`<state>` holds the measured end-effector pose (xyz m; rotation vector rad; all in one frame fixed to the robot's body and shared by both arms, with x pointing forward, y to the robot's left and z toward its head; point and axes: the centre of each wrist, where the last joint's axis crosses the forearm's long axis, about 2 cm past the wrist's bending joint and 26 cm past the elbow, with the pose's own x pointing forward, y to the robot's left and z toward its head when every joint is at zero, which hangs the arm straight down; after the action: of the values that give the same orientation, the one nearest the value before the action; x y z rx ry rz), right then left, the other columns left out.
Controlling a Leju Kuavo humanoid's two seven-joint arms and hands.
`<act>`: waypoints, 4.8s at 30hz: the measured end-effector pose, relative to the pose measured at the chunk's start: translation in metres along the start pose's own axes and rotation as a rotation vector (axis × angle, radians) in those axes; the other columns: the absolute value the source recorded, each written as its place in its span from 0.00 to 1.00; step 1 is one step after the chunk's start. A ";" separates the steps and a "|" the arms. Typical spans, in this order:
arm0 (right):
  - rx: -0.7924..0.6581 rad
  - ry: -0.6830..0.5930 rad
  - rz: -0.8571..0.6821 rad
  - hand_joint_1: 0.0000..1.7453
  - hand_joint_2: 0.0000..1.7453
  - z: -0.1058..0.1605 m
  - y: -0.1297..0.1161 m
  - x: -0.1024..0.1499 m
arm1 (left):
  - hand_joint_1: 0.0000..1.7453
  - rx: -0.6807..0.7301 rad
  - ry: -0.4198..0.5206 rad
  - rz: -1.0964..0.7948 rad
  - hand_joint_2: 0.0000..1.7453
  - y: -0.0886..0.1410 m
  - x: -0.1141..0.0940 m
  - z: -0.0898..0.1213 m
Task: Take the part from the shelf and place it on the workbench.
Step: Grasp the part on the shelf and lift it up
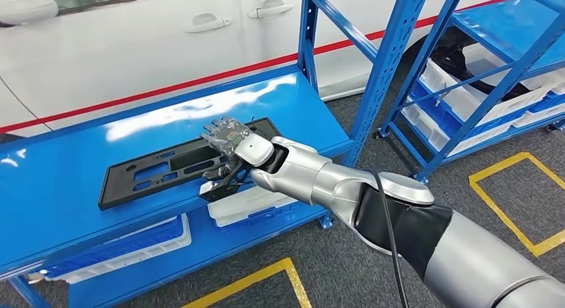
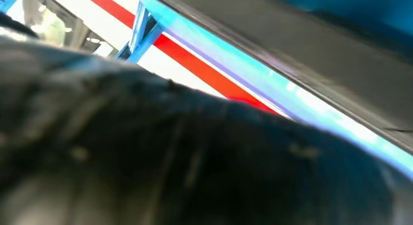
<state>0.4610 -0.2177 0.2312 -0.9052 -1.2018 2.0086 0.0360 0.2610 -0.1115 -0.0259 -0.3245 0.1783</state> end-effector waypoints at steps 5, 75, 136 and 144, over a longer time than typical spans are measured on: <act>0.002 0.004 -0.003 0.00 0.00 0.000 0.004 0.000 | 0.00 0.000 0.002 0.002 0.00 0.000 0.000 0.000; 0.089 -0.001 -0.092 1.00 1.00 0.001 0.059 0.015 | 0.00 -0.006 0.002 -0.022 0.00 -0.004 0.001 0.000; -0.338 0.021 0.118 1.00 1.00 0.045 -0.036 0.004 | 0.00 -0.031 -0.069 -0.018 1.00 0.001 -0.003 0.001; -0.344 0.034 0.097 1.00 1.00 0.049 -0.028 0.004 | 0.00 -0.028 -0.085 -0.014 1.00 0.004 -0.002 0.000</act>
<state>0.4238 -0.2275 0.2729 -1.1768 -1.5395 1.8821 0.0334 0.2646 -0.1120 -0.0437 -0.4115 0.1616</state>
